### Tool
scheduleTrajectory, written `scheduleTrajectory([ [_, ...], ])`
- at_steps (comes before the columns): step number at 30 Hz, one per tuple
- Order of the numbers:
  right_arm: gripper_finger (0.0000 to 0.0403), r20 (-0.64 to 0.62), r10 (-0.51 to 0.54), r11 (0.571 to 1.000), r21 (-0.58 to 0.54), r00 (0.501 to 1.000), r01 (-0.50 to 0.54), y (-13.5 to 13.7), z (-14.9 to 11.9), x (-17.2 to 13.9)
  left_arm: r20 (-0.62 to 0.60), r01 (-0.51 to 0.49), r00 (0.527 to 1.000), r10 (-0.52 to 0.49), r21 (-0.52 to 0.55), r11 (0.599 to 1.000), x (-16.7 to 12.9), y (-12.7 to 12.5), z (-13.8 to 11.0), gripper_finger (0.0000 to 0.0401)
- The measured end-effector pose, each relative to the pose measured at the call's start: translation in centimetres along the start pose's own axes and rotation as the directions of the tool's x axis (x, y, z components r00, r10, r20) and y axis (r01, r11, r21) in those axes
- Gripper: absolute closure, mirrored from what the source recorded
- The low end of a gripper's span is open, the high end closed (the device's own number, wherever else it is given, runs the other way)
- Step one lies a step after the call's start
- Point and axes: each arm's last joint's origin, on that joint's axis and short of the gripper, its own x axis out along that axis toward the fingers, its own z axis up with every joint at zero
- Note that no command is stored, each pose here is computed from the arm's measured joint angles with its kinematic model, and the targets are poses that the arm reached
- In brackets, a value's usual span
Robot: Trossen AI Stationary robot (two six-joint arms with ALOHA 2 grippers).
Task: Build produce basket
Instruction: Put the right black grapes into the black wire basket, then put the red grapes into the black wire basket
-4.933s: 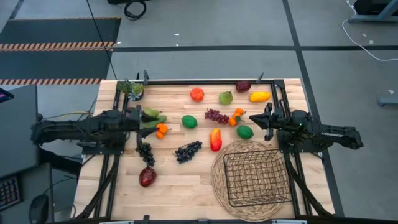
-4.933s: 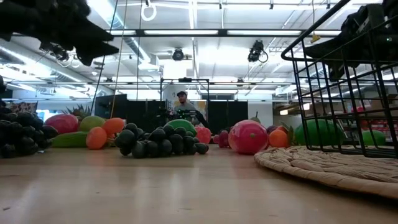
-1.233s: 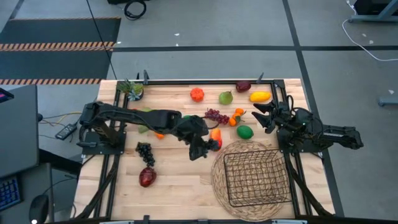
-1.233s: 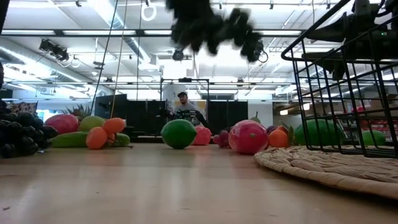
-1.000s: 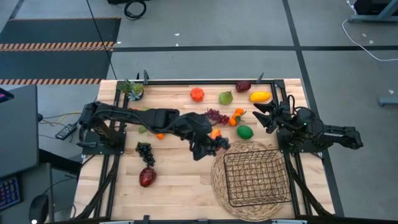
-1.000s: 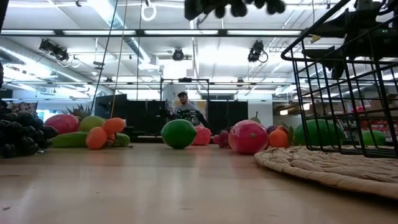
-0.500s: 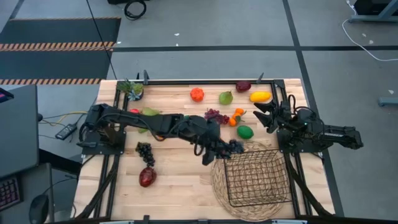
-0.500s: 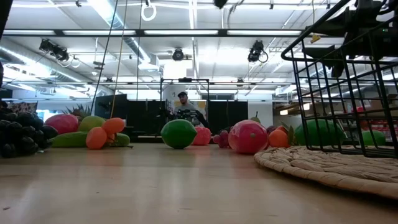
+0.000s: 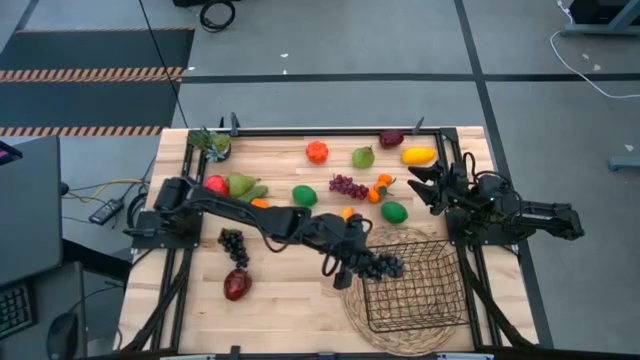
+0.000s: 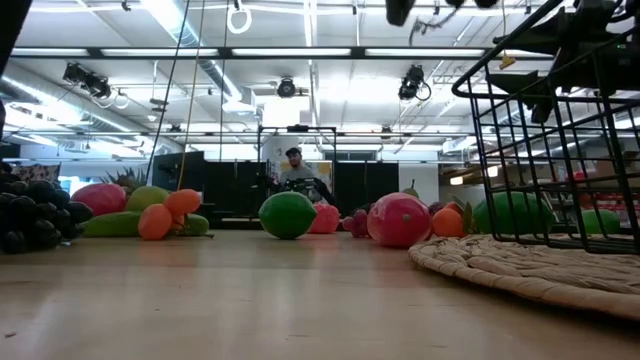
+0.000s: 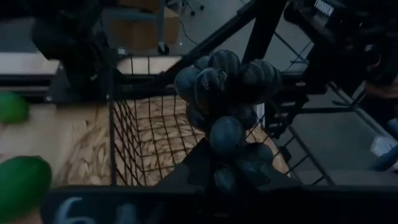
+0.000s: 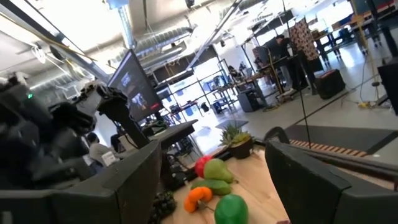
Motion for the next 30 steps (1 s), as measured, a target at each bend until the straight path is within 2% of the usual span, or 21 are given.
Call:
scheduleTrajectory([
  [5,0.0112,-0.022,0.026,0.999,0.026,0.999,-0.025,0.0,-0.1,0.0,0.023,-0.027,0.999,0.027,0.030,0.999,0.4,0.5,-0.1,0.0361],
  [8,0.0112,-0.023,0.030,0.999,0.027,0.999,-0.029,0.1,-0.1,0.0,0.035,-0.032,0.999,0.029,0.074,0.997,0.3,0.6,0.1,0.0335],
  [13,0.0112,-0.025,0.036,0.999,0.027,0.999,-0.035,0.1,-0.1,0.0,-0.004,-0.034,0.999,0.034,0.077,0.996,0.3,0.6,-0.3,0.0240],
  [17,0.0112,-0.026,0.036,0.999,0.025,0.999,-0.035,0.1,-0.1,0.0,-0.015,-0.076,0.997,0.078,0.079,0.994,0.3,1.1,-0.4,0.0160],
  [20,0.0112,-0.026,0.036,0.999,0.024,0.999,-0.035,0.1,-0.1,0.0,-0.013,-0.084,0.996,0.085,0.078,0.993,0.1,1.3,-0.2,0.0121],
  [24,0.0112,-0.026,0.036,0.999,0.023,0.999,-0.035,0.1,-0.1,0.0,-0.026,-0.094,0.995,0.096,0.076,0.993,-0.2,1.8,-0.1,0.0101],
  [30,0.0112,-0.068,0.058,0.997,0.055,0.996,-0.054,0.1,-0.4,0.0,-0.041,-0.139,0.989,0.142,0.078,0.987,-3.3,3.3,2.0,0.0113],
])
